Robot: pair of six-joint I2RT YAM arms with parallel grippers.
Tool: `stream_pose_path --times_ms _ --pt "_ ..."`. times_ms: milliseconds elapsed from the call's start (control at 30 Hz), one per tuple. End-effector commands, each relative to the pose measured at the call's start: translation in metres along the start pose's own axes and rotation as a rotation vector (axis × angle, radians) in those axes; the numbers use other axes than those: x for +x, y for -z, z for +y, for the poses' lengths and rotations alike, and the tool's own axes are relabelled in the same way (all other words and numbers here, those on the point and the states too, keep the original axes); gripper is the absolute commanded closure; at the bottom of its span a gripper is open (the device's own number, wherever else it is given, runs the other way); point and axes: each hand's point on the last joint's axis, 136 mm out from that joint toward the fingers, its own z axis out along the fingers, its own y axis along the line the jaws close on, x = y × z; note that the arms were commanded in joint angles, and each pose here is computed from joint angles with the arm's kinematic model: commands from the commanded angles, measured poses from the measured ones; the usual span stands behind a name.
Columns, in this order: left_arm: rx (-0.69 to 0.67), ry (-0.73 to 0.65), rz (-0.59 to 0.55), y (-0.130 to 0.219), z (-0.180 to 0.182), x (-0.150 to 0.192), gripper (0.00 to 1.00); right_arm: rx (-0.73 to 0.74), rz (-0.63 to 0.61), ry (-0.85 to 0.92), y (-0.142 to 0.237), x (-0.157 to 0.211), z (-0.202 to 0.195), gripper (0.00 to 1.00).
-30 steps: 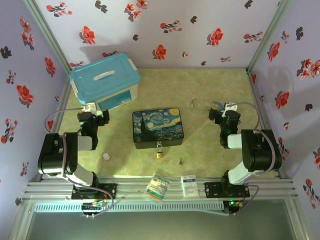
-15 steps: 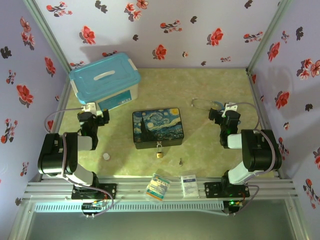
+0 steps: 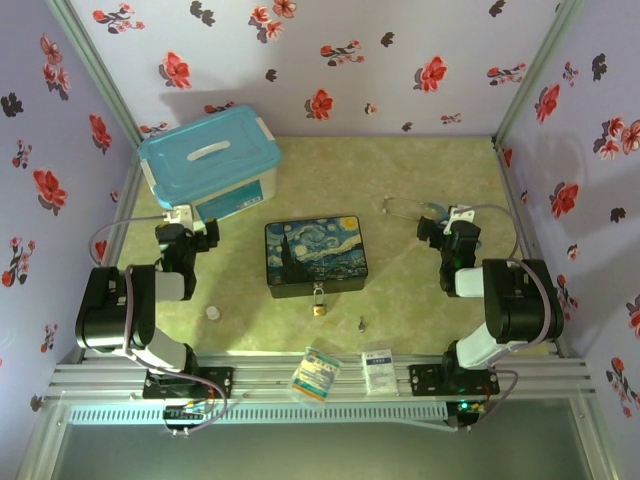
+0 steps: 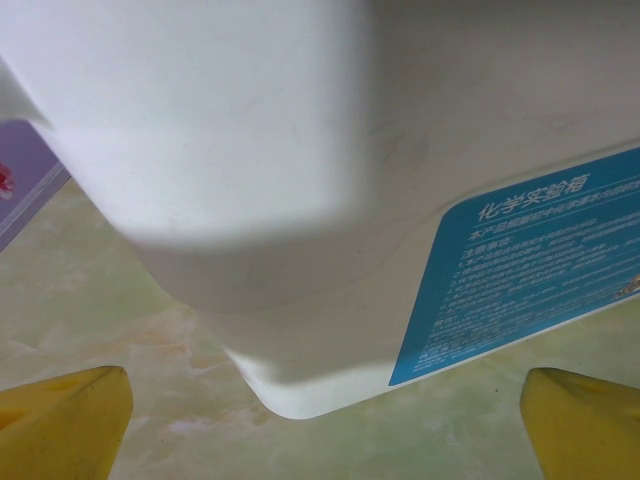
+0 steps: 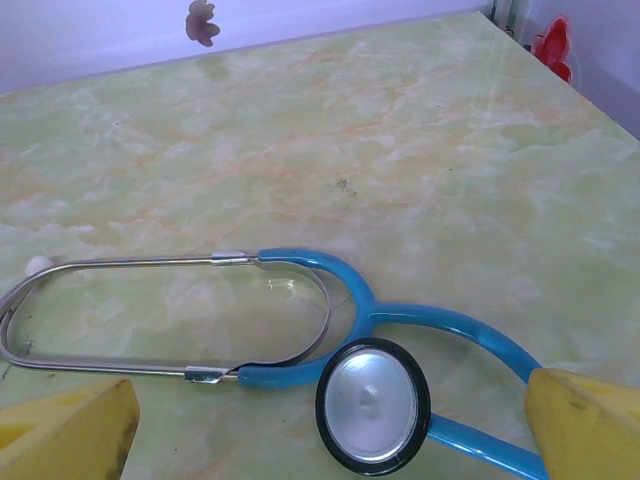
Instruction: Unlock a padlock with a key
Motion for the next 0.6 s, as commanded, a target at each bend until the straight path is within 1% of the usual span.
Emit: stream_pose_path --times_ms 0,133,267,333,400,433,567 --pt "0.0 -0.01 -0.052 0.012 0.002 -0.021 0.0 -0.029 -0.058 0.017 0.01 -0.022 0.004 0.01" --pt "-0.029 -0.003 -0.084 0.026 0.009 -0.036 0.0 -0.026 -0.099 0.013 0.031 -0.043 0.004 0.01" --pt "-0.058 0.056 -0.135 0.047 0.016 -0.063 0.0 0.073 -0.084 -0.13 0.055 -0.062 -0.014 0.01" --pt "-0.054 0.074 -0.156 0.056 0.016 -0.077 0.0 0.048 -0.067 -0.168 0.065 -0.067 -0.01 0.01" --pt "-0.039 0.153 -0.159 0.067 0.016 -0.087 0.0 0.018 -0.042 -0.262 0.073 -0.07 -0.005 0.01" --pt "-0.023 0.195 -0.159 0.073 0.015 -0.089 0.0 -0.004 -0.018 -0.278 0.076 -0.069 0.0 0.01" --pt "0.105 0.445 -0.222 0.102 0.003 -0.093 0.0 -0.201 0.111 -0.315 0.087 -0.057 0.036 0.01"
